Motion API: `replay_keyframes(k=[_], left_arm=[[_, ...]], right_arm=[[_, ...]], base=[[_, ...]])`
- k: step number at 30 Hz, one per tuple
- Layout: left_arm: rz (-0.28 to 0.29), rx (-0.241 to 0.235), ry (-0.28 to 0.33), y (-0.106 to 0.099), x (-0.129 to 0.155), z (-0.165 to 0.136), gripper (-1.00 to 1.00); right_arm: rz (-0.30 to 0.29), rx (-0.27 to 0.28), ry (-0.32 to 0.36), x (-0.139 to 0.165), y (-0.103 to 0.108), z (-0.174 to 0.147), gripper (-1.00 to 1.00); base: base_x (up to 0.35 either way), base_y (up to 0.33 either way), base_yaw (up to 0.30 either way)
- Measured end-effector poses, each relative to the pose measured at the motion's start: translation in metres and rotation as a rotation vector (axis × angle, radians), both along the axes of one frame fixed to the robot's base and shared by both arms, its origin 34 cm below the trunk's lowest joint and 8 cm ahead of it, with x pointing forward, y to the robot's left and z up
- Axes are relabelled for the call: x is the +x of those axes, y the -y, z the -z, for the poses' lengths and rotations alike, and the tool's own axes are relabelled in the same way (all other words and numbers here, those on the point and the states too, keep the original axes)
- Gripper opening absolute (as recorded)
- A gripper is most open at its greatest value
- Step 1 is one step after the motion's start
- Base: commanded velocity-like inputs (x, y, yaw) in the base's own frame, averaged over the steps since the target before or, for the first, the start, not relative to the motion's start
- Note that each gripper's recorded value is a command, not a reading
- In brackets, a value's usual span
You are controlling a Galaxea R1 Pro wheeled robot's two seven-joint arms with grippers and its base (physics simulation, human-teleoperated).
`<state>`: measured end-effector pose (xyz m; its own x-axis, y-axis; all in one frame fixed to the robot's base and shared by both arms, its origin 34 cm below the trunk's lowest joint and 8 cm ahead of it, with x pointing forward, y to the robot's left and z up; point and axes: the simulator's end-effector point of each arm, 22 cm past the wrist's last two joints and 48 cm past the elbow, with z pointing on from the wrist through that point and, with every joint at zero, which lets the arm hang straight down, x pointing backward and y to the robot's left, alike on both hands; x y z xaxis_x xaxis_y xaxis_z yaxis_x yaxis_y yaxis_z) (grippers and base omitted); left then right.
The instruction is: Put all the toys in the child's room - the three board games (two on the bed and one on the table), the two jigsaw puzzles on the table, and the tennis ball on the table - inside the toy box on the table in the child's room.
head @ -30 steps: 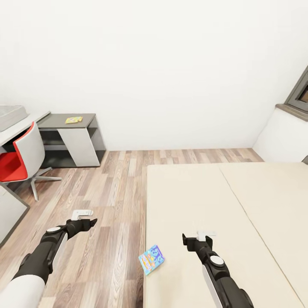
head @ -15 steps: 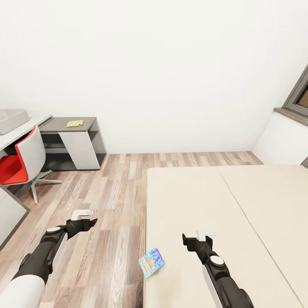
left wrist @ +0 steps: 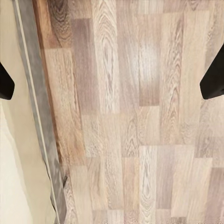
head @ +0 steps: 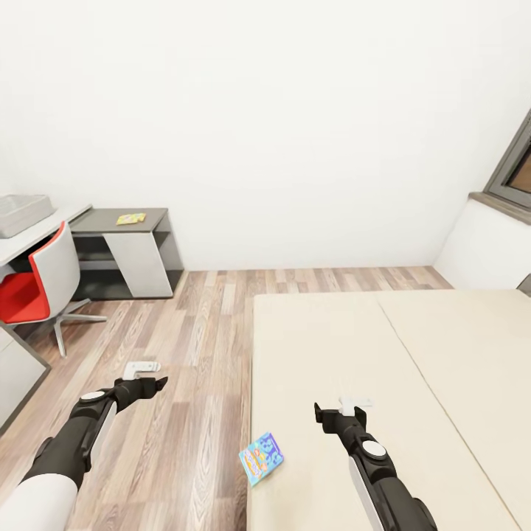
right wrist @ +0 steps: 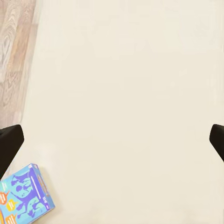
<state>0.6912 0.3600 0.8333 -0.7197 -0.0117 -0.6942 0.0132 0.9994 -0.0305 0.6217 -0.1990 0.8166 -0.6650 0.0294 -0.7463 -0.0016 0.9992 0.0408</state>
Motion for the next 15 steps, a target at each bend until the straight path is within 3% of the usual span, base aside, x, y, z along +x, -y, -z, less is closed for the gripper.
replay_keyframes(k=[15], left_arm=[[0.0, -0.001, 0.025, 0.001, 0.004, -0.015, 1.0]], right_arm=[[0.0, 0.0, 0.026, 0.005, 0.0, -0.013, 1.0]], base=[[0.0, 0.0, 0.0]])
